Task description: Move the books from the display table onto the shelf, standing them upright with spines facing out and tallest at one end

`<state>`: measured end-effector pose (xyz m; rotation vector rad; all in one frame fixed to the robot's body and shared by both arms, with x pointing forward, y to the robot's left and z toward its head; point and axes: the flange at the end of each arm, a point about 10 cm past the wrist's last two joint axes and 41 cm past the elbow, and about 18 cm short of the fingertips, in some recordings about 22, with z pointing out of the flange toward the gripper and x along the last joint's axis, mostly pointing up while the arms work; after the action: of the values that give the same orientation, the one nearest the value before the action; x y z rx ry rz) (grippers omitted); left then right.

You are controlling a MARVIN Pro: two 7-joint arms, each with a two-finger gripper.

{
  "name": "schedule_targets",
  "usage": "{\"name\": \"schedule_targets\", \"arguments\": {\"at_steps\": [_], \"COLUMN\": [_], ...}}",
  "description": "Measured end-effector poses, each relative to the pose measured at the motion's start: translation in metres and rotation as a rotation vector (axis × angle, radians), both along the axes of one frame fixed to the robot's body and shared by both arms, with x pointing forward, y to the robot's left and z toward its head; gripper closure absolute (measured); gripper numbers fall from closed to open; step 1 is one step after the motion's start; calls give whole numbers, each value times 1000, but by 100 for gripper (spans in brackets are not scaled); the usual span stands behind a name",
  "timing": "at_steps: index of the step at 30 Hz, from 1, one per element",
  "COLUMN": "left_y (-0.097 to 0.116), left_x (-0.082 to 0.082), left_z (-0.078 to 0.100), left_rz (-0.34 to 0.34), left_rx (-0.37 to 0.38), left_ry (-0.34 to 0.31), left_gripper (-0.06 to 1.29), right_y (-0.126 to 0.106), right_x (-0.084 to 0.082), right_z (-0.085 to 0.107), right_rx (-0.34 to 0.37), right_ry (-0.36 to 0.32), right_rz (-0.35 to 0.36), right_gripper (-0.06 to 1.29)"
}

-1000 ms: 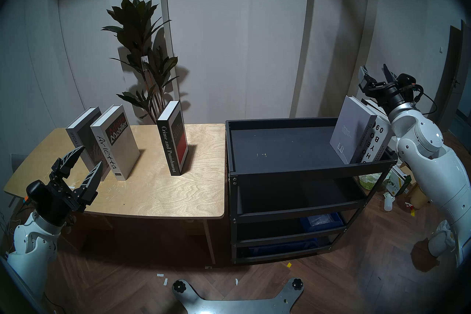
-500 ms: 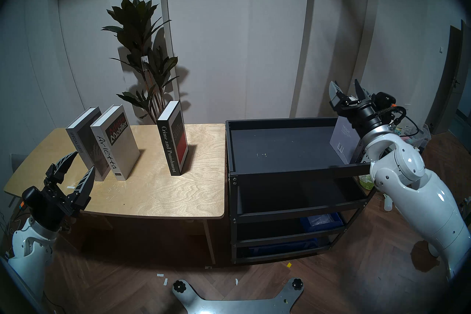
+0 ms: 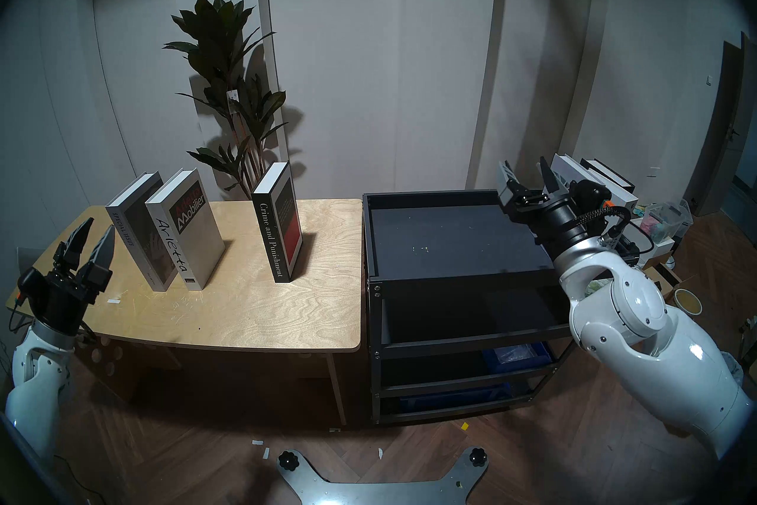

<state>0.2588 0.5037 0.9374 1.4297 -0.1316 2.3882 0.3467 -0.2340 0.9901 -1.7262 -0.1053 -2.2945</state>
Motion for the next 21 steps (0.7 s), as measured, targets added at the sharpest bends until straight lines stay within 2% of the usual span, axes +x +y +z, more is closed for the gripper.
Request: {"name": "schedule_targets", "arguments": {"at_steps": [6,10,12,17,21], "left_y": [25,39,44,49,49], "left_x": [17,25,30,41,48], "left_z": [1,-1,-4,-14,-16], "left_rz": [24,43,52,67,78], "left_rx": [-81,-73,-32,123,195], "left_ry": [48,79,100,143,134], "left_gripper": [-2,-2,-2,-2,-2], "right_y": [8,10,10,9,7], "right_x": [-9,-12,-13,-14,-13], "right_z": [-16,-22,-26,-31,-34], "right_rx": [-31,-50,-57,-73,-82], "right_ry": [44,62,70,81,82], "right_rz": [0,-8,-12,-27,-45], "right_gripper": [1,1,1,1,1]}}
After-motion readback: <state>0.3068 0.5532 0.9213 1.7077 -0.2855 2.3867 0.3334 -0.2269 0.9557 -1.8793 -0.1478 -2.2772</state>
